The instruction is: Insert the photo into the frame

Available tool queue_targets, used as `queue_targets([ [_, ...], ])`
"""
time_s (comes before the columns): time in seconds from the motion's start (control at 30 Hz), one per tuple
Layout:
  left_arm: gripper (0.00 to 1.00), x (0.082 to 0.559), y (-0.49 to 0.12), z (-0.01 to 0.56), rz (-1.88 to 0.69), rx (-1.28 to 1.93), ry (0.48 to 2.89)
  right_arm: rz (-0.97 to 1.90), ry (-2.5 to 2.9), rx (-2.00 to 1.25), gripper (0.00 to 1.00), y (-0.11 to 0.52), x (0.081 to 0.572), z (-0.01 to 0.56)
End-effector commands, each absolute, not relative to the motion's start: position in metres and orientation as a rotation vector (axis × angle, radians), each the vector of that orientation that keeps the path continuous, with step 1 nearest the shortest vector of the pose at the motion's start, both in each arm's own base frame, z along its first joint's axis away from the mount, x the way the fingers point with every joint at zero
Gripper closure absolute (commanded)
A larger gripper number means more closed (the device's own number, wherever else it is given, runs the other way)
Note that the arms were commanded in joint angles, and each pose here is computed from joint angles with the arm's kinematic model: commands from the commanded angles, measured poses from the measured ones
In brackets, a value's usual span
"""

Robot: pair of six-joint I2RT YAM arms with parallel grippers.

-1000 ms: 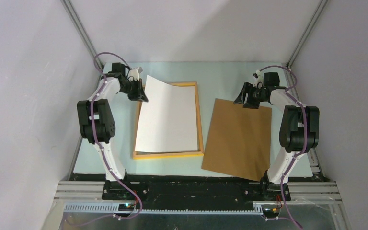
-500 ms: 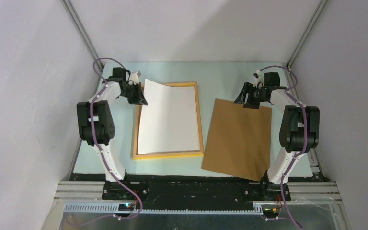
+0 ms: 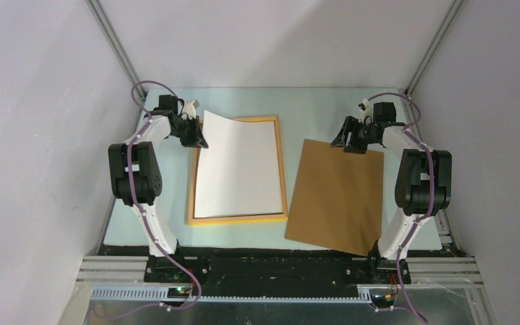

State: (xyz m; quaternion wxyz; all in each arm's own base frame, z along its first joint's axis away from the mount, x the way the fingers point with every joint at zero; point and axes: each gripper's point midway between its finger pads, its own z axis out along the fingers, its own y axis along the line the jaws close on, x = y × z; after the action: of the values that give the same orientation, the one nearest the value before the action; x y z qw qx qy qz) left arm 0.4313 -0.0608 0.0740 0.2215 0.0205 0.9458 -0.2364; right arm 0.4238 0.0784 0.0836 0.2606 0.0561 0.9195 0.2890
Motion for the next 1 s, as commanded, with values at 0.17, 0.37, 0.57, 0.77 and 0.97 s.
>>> queue_targets([
  [0.17,1.0,0.4497,-0.0596,0.0951,-0.588,0.14,2.539,0.789,2.474,0.128,0.32,0.0781,0.4274,0.0832],
  [0.37,1.0,0.4536,-0.0598,0.0949,-0.562,0.17,2.544,0.792,2.477,0.129,0.32,0.0783,0.4272,0.0818],
  [0.57,1.0,0.4546,-0.0632,0.0933,-0.554,0.183,2.555,0.789,2.479,0.13,0.32,0.0779,0.4273,0.0811],
  [0.77,1.0,0.4512,-0.0639,0.0924,-0.561,0.154,2.565,0.786,2.482,0.13,0.32,0.0776,0.4272,0.0798],
  [0.97,1.0,0.4492,-0.0636,0.0914,-0.56,0.129,2.574,0.788,2.481,0.129,0.32,0.0778,0.4271,0.0804],
])
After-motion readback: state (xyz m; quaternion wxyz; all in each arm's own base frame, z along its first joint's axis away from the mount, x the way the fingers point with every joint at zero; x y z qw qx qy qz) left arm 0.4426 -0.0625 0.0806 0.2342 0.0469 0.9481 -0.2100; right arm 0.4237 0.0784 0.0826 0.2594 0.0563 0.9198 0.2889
